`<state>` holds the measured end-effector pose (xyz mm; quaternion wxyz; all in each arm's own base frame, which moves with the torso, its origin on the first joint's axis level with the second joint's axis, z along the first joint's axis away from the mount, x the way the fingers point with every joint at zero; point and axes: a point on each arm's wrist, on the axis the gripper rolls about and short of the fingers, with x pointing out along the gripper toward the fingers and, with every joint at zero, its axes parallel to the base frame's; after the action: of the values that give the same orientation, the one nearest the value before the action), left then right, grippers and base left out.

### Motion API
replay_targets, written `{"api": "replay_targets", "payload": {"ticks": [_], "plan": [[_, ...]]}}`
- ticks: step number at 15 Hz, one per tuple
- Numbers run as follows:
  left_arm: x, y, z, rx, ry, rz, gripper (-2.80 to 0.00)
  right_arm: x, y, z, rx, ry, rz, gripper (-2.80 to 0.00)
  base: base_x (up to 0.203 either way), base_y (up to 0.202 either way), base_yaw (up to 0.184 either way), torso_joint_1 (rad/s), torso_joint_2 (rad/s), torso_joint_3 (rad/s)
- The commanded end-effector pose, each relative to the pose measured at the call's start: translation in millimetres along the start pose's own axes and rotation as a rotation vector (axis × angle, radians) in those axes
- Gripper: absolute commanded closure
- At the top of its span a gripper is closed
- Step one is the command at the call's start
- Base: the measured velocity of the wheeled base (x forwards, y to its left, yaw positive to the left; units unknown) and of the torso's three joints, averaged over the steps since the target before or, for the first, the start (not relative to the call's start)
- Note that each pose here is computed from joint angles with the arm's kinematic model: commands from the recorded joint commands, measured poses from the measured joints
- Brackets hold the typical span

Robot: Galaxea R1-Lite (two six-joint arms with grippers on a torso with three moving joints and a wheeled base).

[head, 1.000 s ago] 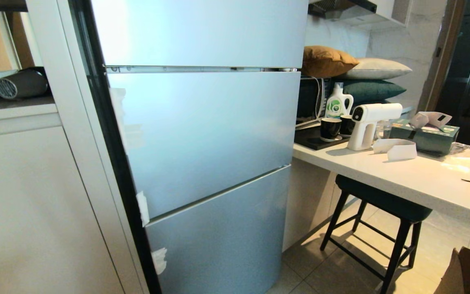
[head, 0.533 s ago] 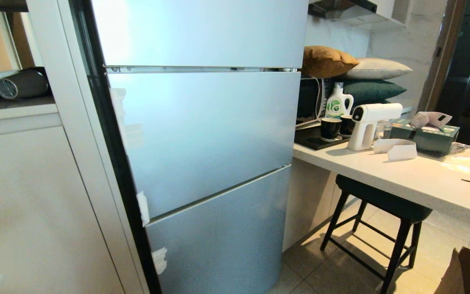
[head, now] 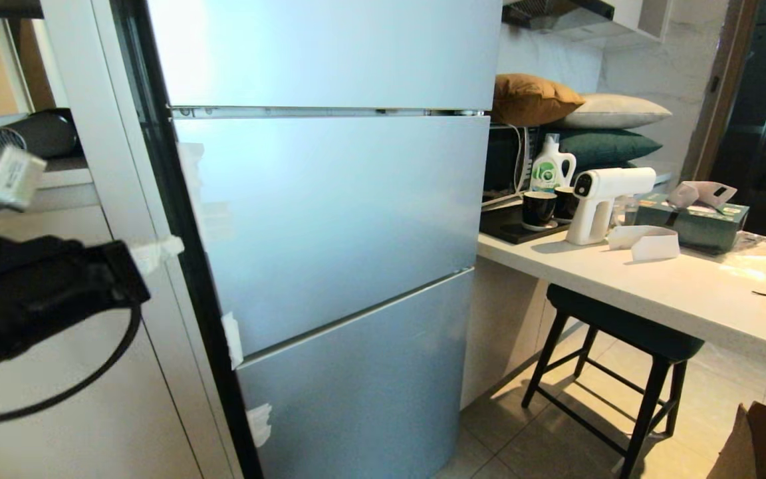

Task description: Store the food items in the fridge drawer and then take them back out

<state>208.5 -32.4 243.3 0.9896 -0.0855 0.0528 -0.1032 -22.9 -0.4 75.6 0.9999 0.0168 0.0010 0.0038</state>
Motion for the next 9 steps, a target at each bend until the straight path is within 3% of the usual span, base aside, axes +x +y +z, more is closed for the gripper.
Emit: {"api": "replay_targets", "payload": {"ticks": [1, 3, 9], "plan": [[44.4, 3.4, -6.2, 0.029, -0.020, 0.095, 0.00, 0.0, 0.0, 0.0, 0.000, 0.000, 0.000, 0.00, 0.000, 0.000, 0.000, 0.000, 0.00, 0.000], [31.6, 7.0, 2.5, 0.070, -0.054, 0.121, 0.00, 0.1, 0.0, 0.0, 0.000, 0.001, 0.000, 0.00, 0.000, 0.000, 0.000, 0.000, 0.00, 0.000], [42.6, 34.8, -0.2, 0.065, -0.018, 0.177, 0.00, 0.1, 0.0, 0.0, 0.000, 0.000, 0.000, 0.00, 0.000, 0.000, 0.000, 0.000, 0.00, 0.000]]}}
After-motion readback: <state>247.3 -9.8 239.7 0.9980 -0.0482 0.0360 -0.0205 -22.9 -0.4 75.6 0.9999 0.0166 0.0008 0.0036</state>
